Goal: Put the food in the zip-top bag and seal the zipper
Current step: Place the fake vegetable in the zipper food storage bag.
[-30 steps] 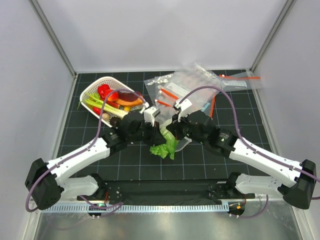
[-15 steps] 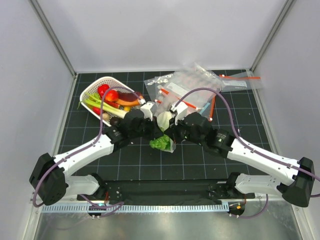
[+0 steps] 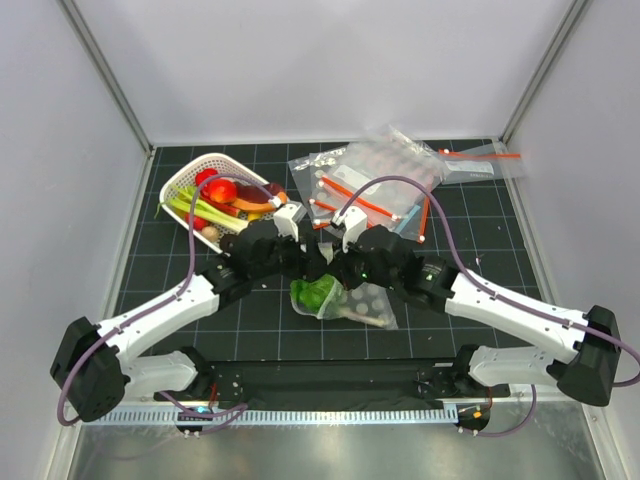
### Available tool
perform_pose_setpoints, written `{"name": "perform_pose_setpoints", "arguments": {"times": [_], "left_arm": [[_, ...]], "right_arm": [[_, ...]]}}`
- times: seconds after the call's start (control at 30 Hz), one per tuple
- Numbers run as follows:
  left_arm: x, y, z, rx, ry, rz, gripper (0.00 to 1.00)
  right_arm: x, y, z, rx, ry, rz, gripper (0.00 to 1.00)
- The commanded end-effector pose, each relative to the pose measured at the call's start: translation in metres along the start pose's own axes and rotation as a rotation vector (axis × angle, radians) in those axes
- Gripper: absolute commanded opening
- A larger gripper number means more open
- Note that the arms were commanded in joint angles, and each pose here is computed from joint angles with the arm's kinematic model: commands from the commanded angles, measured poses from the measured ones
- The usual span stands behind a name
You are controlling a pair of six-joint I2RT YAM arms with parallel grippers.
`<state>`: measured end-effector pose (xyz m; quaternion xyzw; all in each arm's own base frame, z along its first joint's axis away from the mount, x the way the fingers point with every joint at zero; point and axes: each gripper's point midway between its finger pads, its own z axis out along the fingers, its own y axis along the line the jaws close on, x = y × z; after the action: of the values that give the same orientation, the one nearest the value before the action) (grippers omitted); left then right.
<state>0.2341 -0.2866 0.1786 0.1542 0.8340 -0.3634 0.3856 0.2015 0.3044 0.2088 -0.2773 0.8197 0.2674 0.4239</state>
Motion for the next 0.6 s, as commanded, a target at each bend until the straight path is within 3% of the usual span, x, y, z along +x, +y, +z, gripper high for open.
{"name": "perform_pose_setpoints", "arguments": {"times": [0.0, 0.17, 0.3, 0.43, 0.57], "left_arm": [[-0.032, -0.025, -0.006, 0.089, -0.102, 0.033, 0.69], [-0.026, -0.023, -0.005, 0.073, -0.059, 0.03, 0.71], [-0.039, -0.028, -0.029, 0.079, -0.132, 0.04, 0.74], [-0.046, -0.02, -0.045, 0.025, -0.198, 0.03, 0.77], [-0.04, -0.012, -0.041, -0.019, -0.165, 0.016, 0.74]], "right_arm": [[-0.025, 0.003, -0.011, 0.003, -0.096, 0.033, 0.01], [-0.022, -0.003, -0.007, 0.049, -0.071, 0.043, 0.01], [-0.021, -0.015, -0.005, 0.114, -0.077, 0.062, 0.01], [-0.027, -0.028, -0.012, 0.184, -0.118, 0.087, 0.01], [-0.034, -0.044, -0.026, 0.254, -0.197, 0.122, 0.01]]}}
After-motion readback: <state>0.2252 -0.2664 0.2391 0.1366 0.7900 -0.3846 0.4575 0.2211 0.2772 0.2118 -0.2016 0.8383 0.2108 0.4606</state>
